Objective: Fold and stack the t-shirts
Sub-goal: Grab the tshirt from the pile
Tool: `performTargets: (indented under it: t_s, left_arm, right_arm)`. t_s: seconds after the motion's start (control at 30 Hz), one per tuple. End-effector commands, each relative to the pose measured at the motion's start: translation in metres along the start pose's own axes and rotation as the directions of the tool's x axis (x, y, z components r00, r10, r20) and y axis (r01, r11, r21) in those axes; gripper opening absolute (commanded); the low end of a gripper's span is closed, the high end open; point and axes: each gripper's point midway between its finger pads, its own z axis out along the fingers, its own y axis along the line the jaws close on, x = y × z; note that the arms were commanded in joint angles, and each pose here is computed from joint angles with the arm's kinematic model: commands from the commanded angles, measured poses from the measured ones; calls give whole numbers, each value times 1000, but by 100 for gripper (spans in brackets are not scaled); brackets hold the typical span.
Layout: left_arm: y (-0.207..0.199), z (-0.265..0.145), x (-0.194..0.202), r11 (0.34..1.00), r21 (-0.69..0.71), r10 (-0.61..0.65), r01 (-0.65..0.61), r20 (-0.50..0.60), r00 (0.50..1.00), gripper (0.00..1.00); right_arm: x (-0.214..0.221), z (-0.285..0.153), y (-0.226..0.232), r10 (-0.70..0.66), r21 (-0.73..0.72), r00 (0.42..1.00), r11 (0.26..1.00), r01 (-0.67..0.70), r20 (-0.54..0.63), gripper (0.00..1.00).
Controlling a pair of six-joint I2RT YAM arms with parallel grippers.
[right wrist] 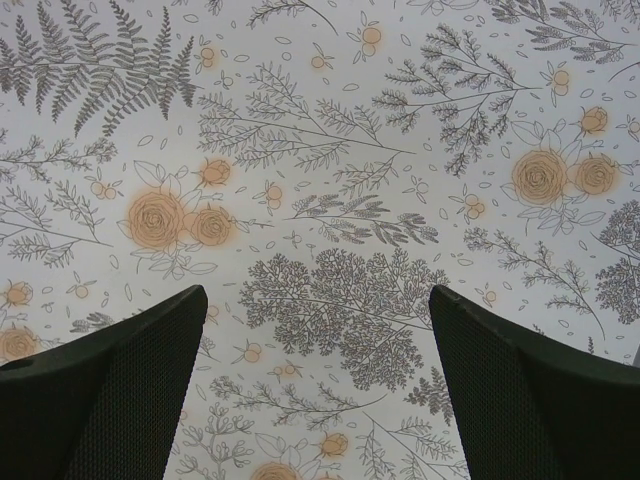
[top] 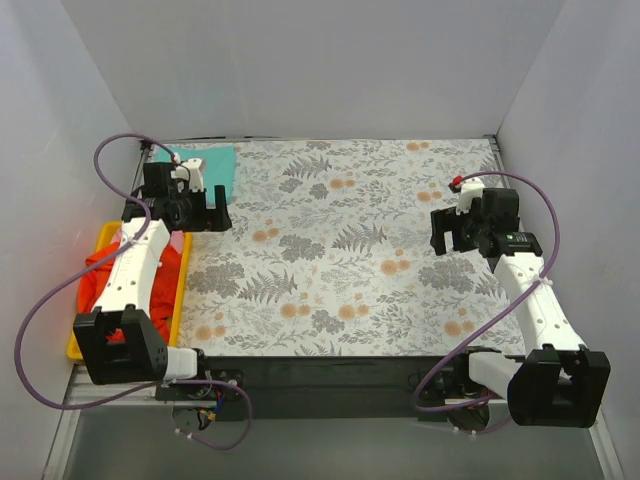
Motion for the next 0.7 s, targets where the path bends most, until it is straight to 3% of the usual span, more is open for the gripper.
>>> performTargets:
  t_s: [0.0, 0.13, 0.37, 0.53, 0.67]
  left_arm:
    - [4, -7, -30, 998, -23, 50, -50, 11, 999, 98]
    - [29, -15, -28, 991, -112, 58, -68, -91, 994, 98]
    - [82, -67, -20, 976, -213, 30, -50, -97, 995, 98]
    - [132, -99, 17, 964, -263, -20, -21, -151, 988, 98]
    - [161, -96, 55, 962, -271, -74, 16, -207, 975, 98]
  right_arm:
    - [-7, -3, 4, -16, -23, 1000, 1000, 17, 24, 98]
    - [-9, -4, 6, -18, -36, 1000, 999, 18, 21, 98]
    - [-3, -2, 13, -25, -77, 1000, 997, 26, 14, 98]
    - [-3, 0, 16, -23, -100, 1000, 995, 24, 10, 98]
    - [-3, 4, 17, -15, -110, 1000, 994, 15, -1, 98]
